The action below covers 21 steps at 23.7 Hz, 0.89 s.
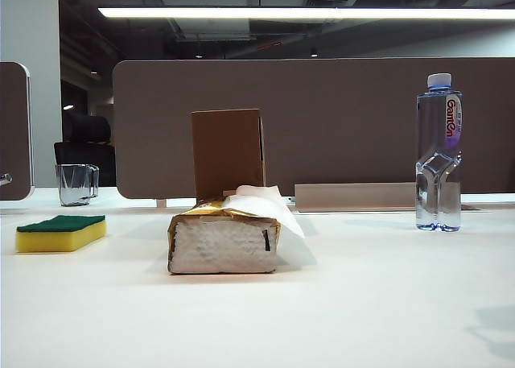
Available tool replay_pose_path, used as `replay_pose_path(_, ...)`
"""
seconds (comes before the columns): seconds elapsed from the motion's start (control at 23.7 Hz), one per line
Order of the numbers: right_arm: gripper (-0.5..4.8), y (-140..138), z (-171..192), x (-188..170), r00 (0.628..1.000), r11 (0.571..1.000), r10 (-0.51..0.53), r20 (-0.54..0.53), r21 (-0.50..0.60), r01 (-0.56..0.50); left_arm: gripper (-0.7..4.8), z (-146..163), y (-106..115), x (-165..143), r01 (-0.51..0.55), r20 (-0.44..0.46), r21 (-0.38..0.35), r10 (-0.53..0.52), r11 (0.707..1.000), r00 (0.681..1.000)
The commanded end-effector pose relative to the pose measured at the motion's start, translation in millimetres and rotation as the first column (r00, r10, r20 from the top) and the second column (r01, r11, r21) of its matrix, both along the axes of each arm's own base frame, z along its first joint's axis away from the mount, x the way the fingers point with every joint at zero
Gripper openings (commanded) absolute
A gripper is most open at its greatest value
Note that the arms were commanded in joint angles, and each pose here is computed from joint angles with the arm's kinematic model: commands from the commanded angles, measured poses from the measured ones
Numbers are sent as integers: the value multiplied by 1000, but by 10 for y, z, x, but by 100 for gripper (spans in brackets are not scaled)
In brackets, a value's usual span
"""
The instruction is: Move the sponge from left to right to wipe the table, avoiding obstacles on the table, and finally reaching the bottle of mineral water.
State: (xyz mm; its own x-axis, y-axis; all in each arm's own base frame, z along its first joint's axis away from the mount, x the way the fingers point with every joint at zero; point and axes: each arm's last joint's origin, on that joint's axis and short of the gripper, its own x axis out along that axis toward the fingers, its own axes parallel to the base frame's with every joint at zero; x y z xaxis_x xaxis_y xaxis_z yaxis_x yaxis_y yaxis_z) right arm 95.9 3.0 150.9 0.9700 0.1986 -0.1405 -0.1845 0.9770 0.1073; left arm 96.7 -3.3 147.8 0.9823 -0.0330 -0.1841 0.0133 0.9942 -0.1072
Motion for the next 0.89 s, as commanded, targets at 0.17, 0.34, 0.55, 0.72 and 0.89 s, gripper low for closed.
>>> replay_pose_path(0.17, -5, 2, 3, 3, 1000, 1000, 5, 11, 5, -5, 29, 8, -1, -2, 4, -1, -4, -4, 1000, 1000)
replay_pose_path(0.34, -5, 2, 5, 4, 1000, 1000, 5, 14, 5, -5, 29, 8, -2, -2, 5, -1, -4, -5, 1000, 1000)
replay_pose_path(0.55, -5, 2, 5, 4, 1000, 1000, 5, 14, 5, -5, 31, 20, -7, -4, 21, 2, -8, -21, 1000, 1000)
replay_pose_path(0.72, -5, 2, 6, 3, 1000, 1000, 5, 14, 5, -5, 174, 148, -9, -22, 30, 39, -9, -30, 999, 999)
replay_pose_path(0.89, -5, 3, 6, 3, 1000, 1000, 8, 14, 5, -8, 190, 253, -8, -43, 31, 65, -10, -30, 999, 997)
